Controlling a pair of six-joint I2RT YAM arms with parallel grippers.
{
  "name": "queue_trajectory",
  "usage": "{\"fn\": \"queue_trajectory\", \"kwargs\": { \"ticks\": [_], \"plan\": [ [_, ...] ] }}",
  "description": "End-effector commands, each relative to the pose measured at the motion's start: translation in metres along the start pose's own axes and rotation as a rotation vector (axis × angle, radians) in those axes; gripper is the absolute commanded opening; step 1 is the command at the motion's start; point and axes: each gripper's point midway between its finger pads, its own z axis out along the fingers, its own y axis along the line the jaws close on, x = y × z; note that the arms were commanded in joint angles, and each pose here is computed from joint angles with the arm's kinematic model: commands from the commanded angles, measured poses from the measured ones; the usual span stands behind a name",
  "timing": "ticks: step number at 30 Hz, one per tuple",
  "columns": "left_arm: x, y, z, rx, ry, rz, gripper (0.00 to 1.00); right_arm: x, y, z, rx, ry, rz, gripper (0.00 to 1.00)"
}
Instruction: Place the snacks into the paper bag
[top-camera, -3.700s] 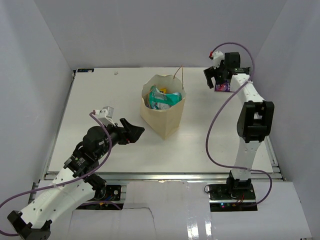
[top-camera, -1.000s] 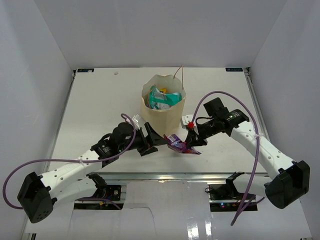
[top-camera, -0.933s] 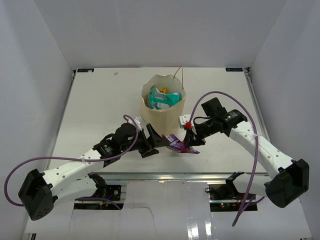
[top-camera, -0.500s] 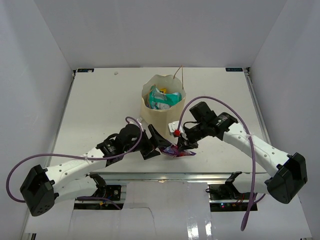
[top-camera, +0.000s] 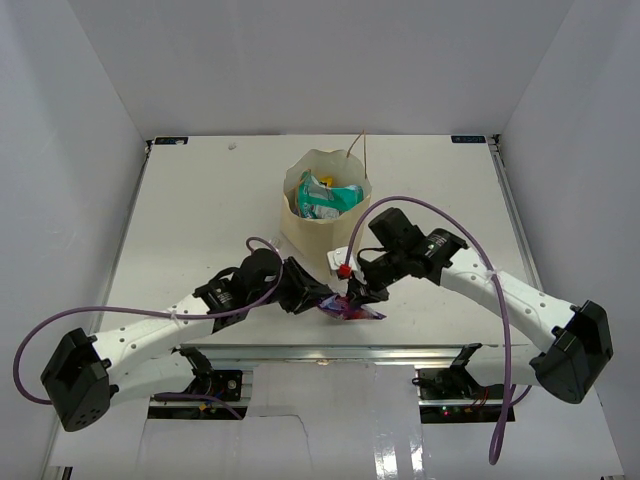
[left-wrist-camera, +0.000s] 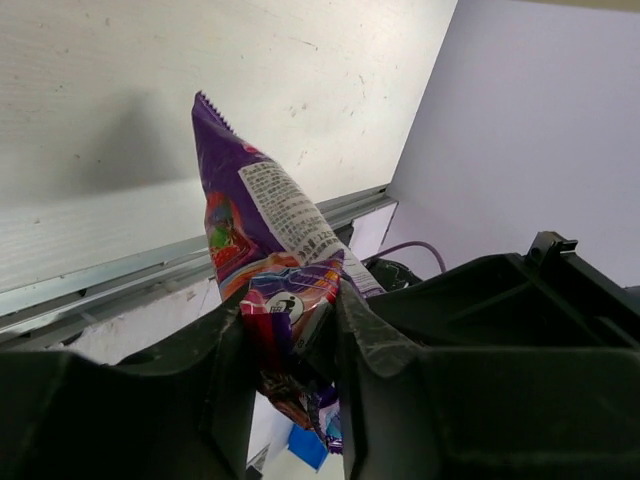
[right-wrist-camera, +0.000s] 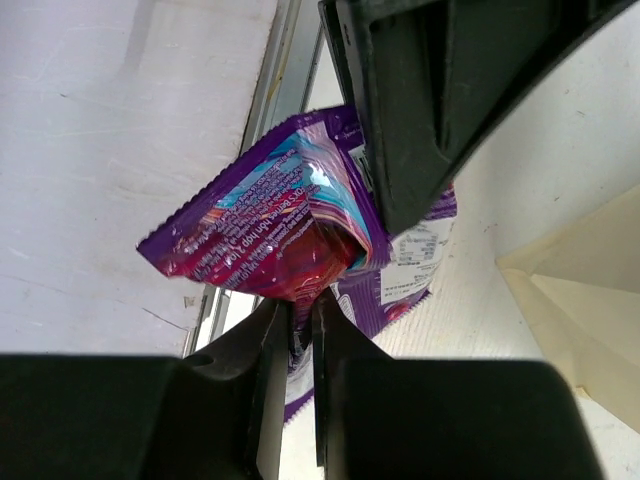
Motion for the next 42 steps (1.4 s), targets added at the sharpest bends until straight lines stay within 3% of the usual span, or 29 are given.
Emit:
{"fn": "queue_trajectory", "kwargs": {
  "ticks": [1, 2, 5, 6, 8, 9, 10, 15, 19, 22, 25, 26, 29, 32, 42],
  "plan": [
    [-0.005, -0.009, -0.003, 0.011, -0.032, -0.004, 0.39, -0.031, -0.006, -0.004, 0.015, -0.076, -0.066, 0.09],
    [-0.008, -0.011, -0.007, 0.021, -0.049, 0.004, 0.35, -0.031, -0.005, -0.004, 0.011, -0.075, -0.066, 0.10],
    [-0.012, -0.022, -0.016, 0.048, -0.077, 0.058, 0.23, -0.030, 0.002, -0.006, -0.010, -0.074, -0.073, 0.27],
    [-0.016, -0.035, -0.024, 0.083, -0.101, 0.087, 0.14, -0.031, 0.004, -0.008, -0.010, -0.077, -0.081, 0.36],
    [-0.018, -0.047, -0.034, 0.110, -0.120, 0.144, 0.08, -0.034, 0.009, -0.013, -0.023, -0.088, -0.100, 0.63],
    [-0.021, -0.054, -0.041, 0.130, -0.138, 0.206, 0.06, -0.038, 0.012, -0.020, -0.022, -0.090, -0.104, 0.99],
    [-0.023, -0.073, -0.052, 0.172, -0.153, 0.243, 0.03, -0.041, 0.011, -0.025, -0.019, -0.095, -0.120, 0.90],
    [-0.029, -0.128, -0.093, 0.270, -0.216, 0.456, 0.00, -0.069, -0.001, -0.080, 0.124, -0.171, -0.188, 0.90],
    [-0.024, -0.200, -0.131, 0.413, -0.233, 0.650, 0.00, -0.068, -0.017, -0.119, 0.315, -0.137, -0.219, 0.90],
    [-0.026, -0.232, -0.143, 0.443, -0.251, 0.725, 0.00, -0.057, -0.026, -0.144, 0.425, -0.126, -0.199, 0.90],
    [-0.045, -0.272, -0.155, 0.435, -0.358, 0.804, 0.00, -0.042, -0.033, -0.158, 0.507, -0.108, -0.150, 0.90],
    [-0.065, -0.290, -0.159, 0.401, -0.457, 0.826, 0.00, -0.038, -0.035, -0.160, 0.521, -0.103, -0.135, 0.90],
    [-0.101, -0.300, -0.148, 0.249, -0.587, 0.861, 0.00, -0.025, -0.039, -0.165, 0.567, -0.085, -0.079, 0.90],
    [-0.127, -0.293, -0.132, 0.135, -0.613, 0.873, 0.00, -0.019, -0.039, -0.169, 0.602, -0.073, -0.060, 0.90],
    [-0.153, -0.259, -0.079, -0.034, -0.505, 0.913, 0.00, -0.003, -0.038, -0.166, 0.633, -0.063, 0.001, 0.90]
  ]
}}
